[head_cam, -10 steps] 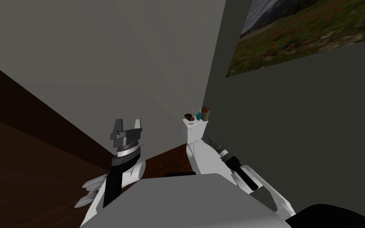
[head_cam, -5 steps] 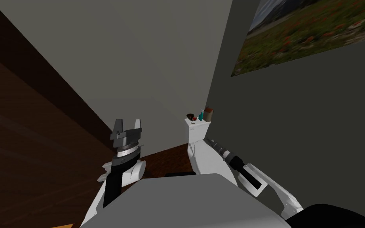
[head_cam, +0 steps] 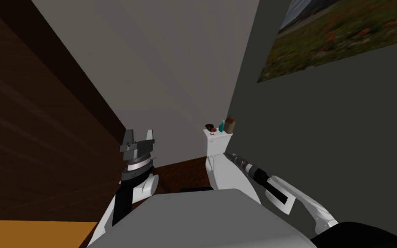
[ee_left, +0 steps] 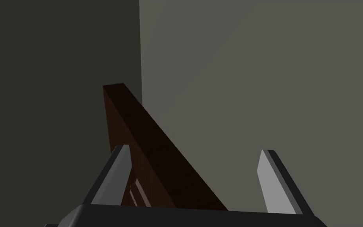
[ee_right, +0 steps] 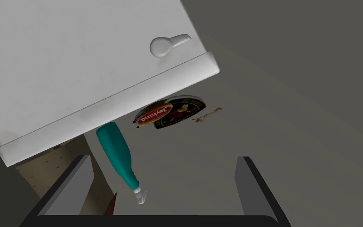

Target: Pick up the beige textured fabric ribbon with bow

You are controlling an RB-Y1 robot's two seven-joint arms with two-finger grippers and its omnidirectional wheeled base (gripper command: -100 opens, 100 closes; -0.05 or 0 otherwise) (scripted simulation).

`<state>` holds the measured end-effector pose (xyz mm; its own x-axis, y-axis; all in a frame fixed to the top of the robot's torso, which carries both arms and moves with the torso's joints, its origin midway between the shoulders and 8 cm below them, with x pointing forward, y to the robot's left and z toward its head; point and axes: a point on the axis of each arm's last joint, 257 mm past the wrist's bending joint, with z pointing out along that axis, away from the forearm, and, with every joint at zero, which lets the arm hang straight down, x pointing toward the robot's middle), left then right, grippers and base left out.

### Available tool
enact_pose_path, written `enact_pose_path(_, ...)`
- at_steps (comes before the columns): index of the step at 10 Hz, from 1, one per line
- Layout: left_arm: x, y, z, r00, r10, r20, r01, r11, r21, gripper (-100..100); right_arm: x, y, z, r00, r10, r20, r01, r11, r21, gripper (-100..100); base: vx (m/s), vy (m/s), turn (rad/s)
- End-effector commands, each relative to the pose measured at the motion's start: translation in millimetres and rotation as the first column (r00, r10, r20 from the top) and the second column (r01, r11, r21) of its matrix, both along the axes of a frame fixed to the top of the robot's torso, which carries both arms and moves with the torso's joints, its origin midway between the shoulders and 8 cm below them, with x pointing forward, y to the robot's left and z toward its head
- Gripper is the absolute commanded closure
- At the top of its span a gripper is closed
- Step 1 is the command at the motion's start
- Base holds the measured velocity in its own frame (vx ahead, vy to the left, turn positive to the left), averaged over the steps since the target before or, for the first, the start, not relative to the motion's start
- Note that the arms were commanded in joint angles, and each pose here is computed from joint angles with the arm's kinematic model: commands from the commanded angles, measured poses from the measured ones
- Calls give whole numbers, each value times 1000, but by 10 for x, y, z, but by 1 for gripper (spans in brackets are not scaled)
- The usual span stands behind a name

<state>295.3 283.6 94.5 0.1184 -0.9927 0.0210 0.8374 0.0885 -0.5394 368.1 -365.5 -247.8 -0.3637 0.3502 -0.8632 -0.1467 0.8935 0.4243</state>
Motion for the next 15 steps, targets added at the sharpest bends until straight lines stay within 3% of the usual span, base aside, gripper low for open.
enact_pose_path(1, 0, 0, 0, 1000, 0, 0, 0, 1000, 0, 0, -34, -116, -64, 1000, 10, -23, -11, 999, -52, -100, -9, -33, 126)
enact_pose_path(4, 0, 0, 0, 1000, 0, 0, 0, 1000, 0, 0, -127, -434, -266, 995, 17, -96, -35, 980, -194, -100, -26, -13, 198)
enact_pose_path(7, 0, 0, 0, 1000, 0, 0, 0, 1000, 0, 0, -162, -641, -306, 990, 35, -140, -75, 954, -292, -100, -14, 7, 152)
enact_pose_path(11, 0, 0, 0, 1000, 0, 0, 0, 1000, 0, 0, -246, -1004, -383, 976, 42, -213, -133, 892, -432, -100, -3, 16, 159)
enact_pose_path(15, 0, 0, 0, 1000, 0, 0, 0, 1000, 0, 0, -318, -1362, -392, 958, 45, -282, -201, 808, -553, -100, 12, 25, 150)
